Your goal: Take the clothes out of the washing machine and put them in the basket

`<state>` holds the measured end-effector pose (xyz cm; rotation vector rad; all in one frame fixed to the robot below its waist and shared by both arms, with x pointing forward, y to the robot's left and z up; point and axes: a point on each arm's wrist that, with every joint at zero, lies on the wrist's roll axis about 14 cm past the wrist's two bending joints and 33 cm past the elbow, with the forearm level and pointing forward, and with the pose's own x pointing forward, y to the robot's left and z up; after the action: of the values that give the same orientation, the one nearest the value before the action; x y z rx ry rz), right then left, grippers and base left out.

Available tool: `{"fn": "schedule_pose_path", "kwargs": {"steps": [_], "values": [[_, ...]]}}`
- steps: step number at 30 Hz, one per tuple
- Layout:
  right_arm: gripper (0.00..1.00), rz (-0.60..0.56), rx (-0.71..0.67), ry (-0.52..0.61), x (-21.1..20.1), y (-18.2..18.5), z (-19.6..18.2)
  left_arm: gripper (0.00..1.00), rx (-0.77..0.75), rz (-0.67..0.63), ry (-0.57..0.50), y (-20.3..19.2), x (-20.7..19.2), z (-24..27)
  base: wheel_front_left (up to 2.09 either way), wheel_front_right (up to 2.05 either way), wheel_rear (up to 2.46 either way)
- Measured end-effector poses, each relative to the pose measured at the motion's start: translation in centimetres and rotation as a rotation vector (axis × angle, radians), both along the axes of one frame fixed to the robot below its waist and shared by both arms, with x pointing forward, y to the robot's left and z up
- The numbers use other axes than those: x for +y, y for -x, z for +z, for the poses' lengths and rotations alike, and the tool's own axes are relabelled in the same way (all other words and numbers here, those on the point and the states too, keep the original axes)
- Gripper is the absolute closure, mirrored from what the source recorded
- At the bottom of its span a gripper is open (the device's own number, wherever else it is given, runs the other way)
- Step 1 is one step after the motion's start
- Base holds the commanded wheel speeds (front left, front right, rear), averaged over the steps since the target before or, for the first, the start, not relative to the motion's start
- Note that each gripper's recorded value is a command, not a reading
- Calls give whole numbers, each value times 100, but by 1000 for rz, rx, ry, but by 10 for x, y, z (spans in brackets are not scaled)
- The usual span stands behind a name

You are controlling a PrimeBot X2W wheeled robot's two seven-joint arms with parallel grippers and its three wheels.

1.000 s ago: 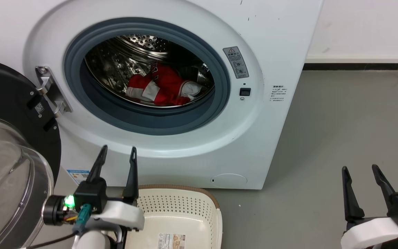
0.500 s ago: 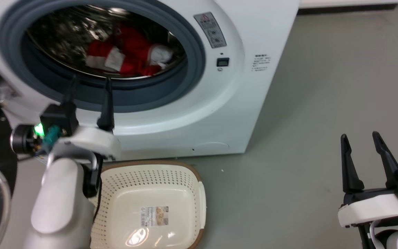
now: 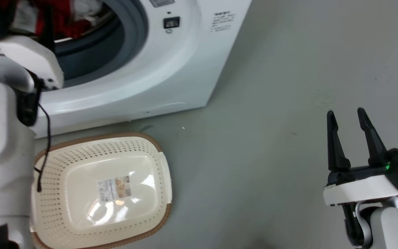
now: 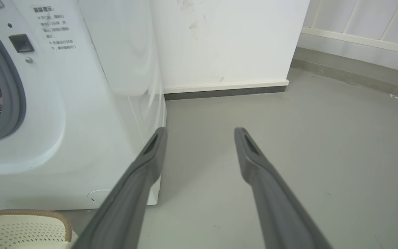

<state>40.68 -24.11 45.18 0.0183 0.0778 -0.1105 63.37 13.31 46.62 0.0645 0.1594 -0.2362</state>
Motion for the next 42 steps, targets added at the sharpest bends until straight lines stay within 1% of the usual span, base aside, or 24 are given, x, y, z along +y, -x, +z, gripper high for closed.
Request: {"fn": "schedule_pose_path", "kwargs": {"steps": [4,9,12,16,20,26,32,35,36,37,38,39,42], "values": [[0,-24,37,-7,-8,-1,-16,0,89,-17,-24,-27,-4,-27,0,0,0],[0,-55,89,-15,-17,1,-35,0,168,-39,-36,-61,-16,-48,0,0,0],[0,-70,118,-17,-22,2,-45,0,221,-49,-36,-76,-23,-63,0,0,0],[0,-85,129,-11,-27,2,-48,0,312,-62,-49,-89,-30,-83,0,0,0],[0,-101,149,-8,-32,6,-53,0,395,-94,-103,-97,-39,-98,0,0,0],[0,-113,168,-8,-35,9,-58,0,567,-106,-174,-94,-37,-121,0,0,0],[0,-115,180,-19,-34,9,-63,0,731,-114,-209,-81,-35,-143,0,0,0],[0,-116,179,-19,-34,8,-63,0,771,-100,-211,-79,-32,-145,0,0,0],[0,-117,179,-21,-35,8,-63,15,777,-99,-212,-78,-32,-144,0,0,0],[0,-119,178,-21,-35,8,-63,52,780,-99,-208,-77,-33,-144,0,0,0],[0,-119,179,-22,-35,8,-63,74,779,-99,-198,-77,-34,-143,0,0,0],[0,-121,179,-23,-35,8,-63,100,788,-100,-185,-75,-35,-144,0,0,0],[0,-122,174,-29,-36,7,-62,100,798,-98,-182,-72,-37,-144,0,0,0]]}}
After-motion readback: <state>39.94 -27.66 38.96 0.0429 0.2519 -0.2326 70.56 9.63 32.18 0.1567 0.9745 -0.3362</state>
